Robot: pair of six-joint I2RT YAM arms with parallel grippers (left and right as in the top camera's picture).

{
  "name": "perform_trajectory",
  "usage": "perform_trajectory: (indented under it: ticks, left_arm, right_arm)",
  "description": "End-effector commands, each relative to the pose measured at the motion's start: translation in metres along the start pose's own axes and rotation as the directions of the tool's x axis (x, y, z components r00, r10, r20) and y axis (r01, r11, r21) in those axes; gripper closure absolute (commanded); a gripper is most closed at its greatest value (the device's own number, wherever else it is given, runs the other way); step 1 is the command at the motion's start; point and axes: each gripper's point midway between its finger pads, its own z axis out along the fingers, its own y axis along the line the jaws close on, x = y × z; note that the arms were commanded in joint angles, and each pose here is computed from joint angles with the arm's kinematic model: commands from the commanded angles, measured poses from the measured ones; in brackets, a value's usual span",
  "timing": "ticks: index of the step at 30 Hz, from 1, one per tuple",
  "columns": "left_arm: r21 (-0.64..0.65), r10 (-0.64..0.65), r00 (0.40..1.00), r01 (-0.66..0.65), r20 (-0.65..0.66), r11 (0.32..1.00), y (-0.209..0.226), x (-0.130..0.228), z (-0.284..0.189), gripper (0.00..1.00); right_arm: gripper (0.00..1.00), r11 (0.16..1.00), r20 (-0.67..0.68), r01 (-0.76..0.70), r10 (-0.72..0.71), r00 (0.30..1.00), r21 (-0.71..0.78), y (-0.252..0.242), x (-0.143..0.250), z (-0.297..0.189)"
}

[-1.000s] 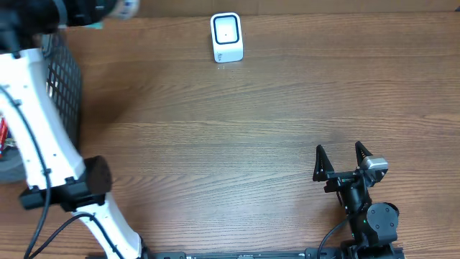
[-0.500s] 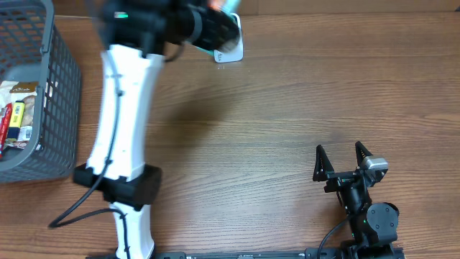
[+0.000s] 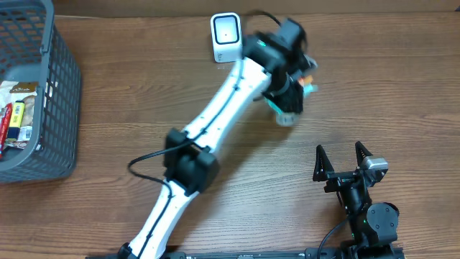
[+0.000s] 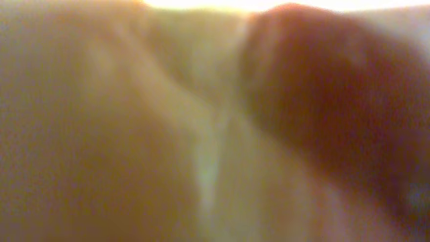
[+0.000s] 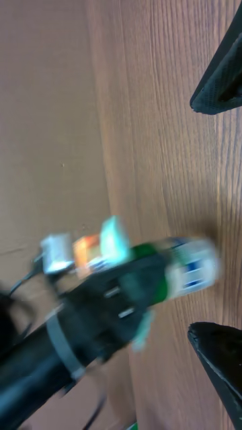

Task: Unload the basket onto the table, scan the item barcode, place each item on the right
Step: 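Lift the items out and carry them right toward the right gripper, then lower the items onto the table and open the left gripper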

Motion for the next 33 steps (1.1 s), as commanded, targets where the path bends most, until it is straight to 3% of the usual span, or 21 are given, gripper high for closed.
perform_trajectory:
  ticks: [1, 5, 11, 33]
  left_arm:
    - [0.03, 0.199, 0.98, -0.199, -0.01, 0.98, -0.026, -0.001, 0.013, 0.96]
    - [0.057, 0.317, 0.947, -0.314, -0.051, 0.948, -0.045, 0.007, 0.029, 0.96]
    - [0.071, 0.388, 0.92, -0.383, -0.065, 0.921, -0.062, 0.011, 0.036, 0.96]
    - [0.089, 0.425, 0.901, -0.418, -0.088, 0.904, -0.068, 0.018, 0.053, 0.96]
  right_arm:
    - [0.0, 1.0, 0.008, 0.0, 0.0, 1.0, 0.004, -0.002, 0.001, 0.0]
    - [0.0, 1.0, 0.008, 0.0, 0.0, 1.0, 0.004, -0.002, 0.001, 0.0]
    - [0.0, 1.0, 0.007, 0.0, 0.0, 1.0, 0.004, -0.002, 0.001, 0.0]
    - [0.0, 1.0, 0.008, 0.0, 0.0, 1.0, 0.004, -0.002, 0.001, 0.0]
